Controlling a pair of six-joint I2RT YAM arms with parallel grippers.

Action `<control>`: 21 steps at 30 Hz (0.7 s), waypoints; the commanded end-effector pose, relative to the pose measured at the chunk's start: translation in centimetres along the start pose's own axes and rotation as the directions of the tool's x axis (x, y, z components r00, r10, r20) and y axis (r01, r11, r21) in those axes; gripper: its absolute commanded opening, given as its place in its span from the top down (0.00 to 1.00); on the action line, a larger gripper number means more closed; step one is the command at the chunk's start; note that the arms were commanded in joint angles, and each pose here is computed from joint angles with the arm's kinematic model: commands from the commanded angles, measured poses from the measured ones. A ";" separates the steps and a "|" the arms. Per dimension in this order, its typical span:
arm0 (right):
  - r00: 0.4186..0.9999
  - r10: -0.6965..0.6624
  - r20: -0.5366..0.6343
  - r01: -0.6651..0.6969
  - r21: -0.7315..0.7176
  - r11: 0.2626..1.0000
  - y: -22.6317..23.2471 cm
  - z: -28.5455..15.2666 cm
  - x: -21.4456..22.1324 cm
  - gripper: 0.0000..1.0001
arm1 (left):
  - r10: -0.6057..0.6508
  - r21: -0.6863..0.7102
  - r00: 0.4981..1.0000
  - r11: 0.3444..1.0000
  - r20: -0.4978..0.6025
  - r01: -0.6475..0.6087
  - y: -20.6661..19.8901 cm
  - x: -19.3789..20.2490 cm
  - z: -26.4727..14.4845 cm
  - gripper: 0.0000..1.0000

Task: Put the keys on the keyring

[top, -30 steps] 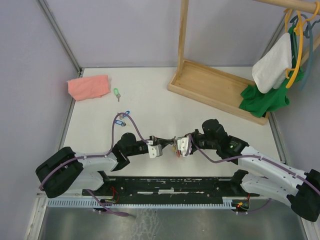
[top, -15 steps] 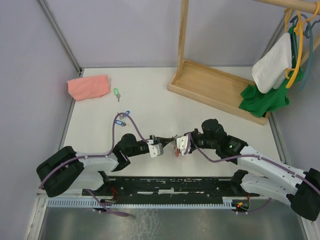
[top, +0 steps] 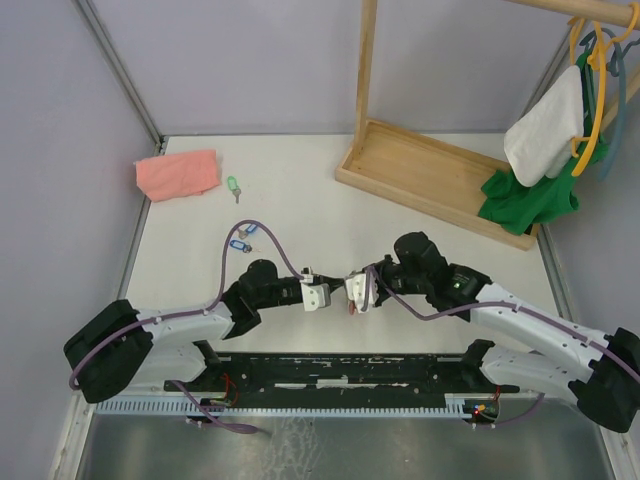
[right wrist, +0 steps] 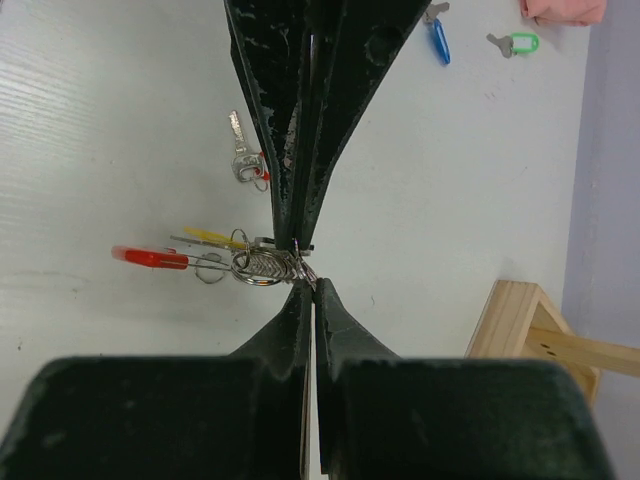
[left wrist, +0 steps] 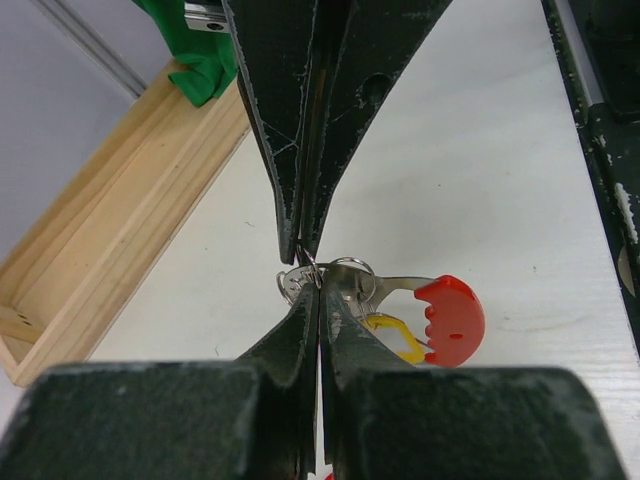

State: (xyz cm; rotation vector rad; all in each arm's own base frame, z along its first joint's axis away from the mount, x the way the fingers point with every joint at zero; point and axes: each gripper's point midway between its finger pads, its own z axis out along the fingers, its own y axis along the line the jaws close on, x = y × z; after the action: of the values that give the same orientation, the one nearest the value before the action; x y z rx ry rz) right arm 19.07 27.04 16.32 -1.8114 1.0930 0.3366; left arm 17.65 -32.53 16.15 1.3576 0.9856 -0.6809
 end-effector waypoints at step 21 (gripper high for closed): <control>0.973 -0.227 0.030 0.229 -0.113 0.967 1.3 1.6 -2.3 0.99 | -0.177 0.087 0.976 0.982 0.123 0.167 1.4 -6.0 1.3 0.97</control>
State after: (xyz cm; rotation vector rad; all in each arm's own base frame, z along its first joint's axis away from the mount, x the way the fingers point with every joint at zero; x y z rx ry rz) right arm 18.78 27.42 16.28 -1.9697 0.9650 0.2052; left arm 17.08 -32.81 16.28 1.3582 1.1244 -0.8115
